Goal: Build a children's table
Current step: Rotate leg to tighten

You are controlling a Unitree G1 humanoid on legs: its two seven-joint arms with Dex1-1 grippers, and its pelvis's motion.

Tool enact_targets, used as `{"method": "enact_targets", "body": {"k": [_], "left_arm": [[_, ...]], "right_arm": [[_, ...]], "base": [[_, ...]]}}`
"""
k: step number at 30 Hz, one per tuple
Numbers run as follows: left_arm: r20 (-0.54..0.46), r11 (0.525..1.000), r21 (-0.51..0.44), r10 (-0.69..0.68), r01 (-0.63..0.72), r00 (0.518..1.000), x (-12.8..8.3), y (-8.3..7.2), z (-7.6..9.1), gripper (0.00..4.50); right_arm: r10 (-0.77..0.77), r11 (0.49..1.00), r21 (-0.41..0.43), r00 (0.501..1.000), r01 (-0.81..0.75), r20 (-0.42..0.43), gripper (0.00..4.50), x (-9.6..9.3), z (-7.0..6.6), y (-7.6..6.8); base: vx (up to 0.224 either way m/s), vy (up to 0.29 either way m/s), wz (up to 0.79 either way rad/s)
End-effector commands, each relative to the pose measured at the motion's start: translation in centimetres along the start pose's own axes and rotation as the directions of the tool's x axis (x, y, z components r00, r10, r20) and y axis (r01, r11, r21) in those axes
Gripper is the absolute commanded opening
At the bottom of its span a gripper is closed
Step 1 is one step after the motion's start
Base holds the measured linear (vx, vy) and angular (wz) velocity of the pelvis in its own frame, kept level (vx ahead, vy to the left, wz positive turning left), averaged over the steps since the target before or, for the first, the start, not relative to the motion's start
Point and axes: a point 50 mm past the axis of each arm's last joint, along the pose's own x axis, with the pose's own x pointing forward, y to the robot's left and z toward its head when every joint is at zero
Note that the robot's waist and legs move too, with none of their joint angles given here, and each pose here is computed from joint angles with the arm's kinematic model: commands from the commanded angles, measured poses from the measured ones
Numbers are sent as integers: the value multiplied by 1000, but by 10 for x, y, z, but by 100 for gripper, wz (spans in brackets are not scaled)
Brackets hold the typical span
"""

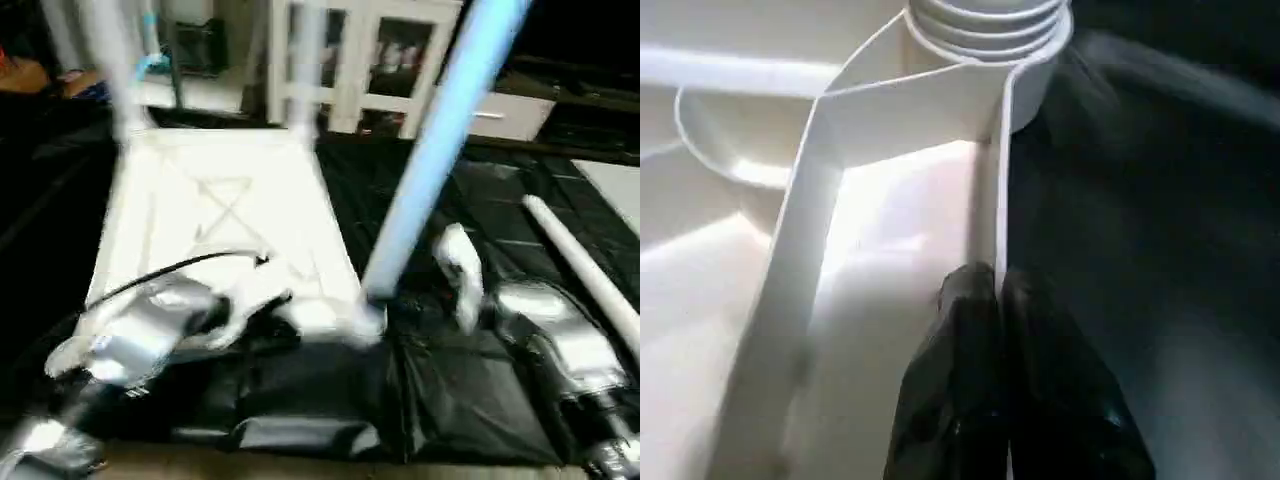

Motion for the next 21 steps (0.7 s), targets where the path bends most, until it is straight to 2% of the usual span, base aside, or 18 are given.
{"method": "enact_targets", "body": {"k": [1, 3, 4, 5, 6, 7, 8, 9, 10, 11, 12, 13, 14, 15, 17, 19, 21], "left_arm": [[19, 989, -81, 123, -121, 992, 10, 4, 9, 0], [55, 971, -106, 219, -212, 974, 21, 7, 18, 0], [70, 967, -109, 240, -232, 968, 25, 7, 22, 0], [77, 963, -112, 256, -247, 964, 27, 7, 25, 0], [82, 963, -113, 254, -244, 964, 29, 5, 27, 0], [85, 965, -111, 248, -239, 965, 30, 4, 29, 0], [94, 968, -107, 238, -227, 967, 33, 1, 32, 0], [94, 968, -106, 236, -226, 967, 33, 1, 33, 0], [88, 968, -103, 237, -228, 967, 33, 1, 32, 0], [86, 968, -103, 238, -229, 967, 32, 2, 32, 0], [77, 966, -108, 245, -237, 966, 32, 2, 30, 0], [77, 966, -108, 245, -237, 966, 32, 2, 30, 0], [72, 965, -108, 249, -240, 966, 31, 3, 29, 0], [70, 963, -111, 254, -245, 965, 31, 3, 29, 0], [65, 970, -98, 231, -224, 971, 30, 2, 26, 0], [51, 998, -9, 62, -61, 997, 24, -8, 17, 0], [40, 999, 31, -12, 11, 999, 21, -13, 13, 0]], "right_arm": [[-471, 872, 42, 861, 487, -194, 187, -16, -39, -32], [-749, 651, 105, 659, 752, -73, 186, -13, -37, -35], [-817, 566, 140, 576, 812, -36, 186, -13, -36, -34], [-844, 527, 165, 537, 834, -17, 186, -11, -36, -31], [-843, 530, 168, 538, 831, -3, 186, -6, -34, -27], [-830, 551, 165, 558, 818, 9, 186, -1, -32, -23], [-762, 643, 189, 644, 742, 62, 185, 21, -25, -6], [-740, 670, 182, 668, 719, 86, 185, 27, -21, -1], [-655, 755, 153, 740, 637, 152, 185, 37, -11, 8], [-639, 769, 145, 752, 622, 164, 185, 38, -9, 10], [-587, 809, 120, 783, 575, 206, 185, 41, -2, 16], [-587, 809, 120, 783, 575, 206, 185, 41, -2, 16], [-544, 838, 107, 807, 534, 231, 185, 42, 2, 19], [-528, 848, 102, 814, 520, 242, 219, 42, 3, 21], [-501, 862, 77, 823, 500, 267, 254, 38, 7, 21], [-419, 902, 20, 864, 431, 278, 256, 25, 11, 15], [-349, 933, 7, 901, 360, 257, 278, 21, 10, 15]], "base": [[-52, 24, -11], [-30, 25, -12], [-35, 31, -18], [0, 0, 0], [0, 0, 0], [0, 0, 0], [0, 0, 0], [0, 0, 0], [0, 0, 0], [0, 0, 0], [0, 0, 0], [0, 0, 0], [0, 0, 0], [56, -28, 10], [0, 0, 0], [0, 0, 0], [0, 0, 0]]}}
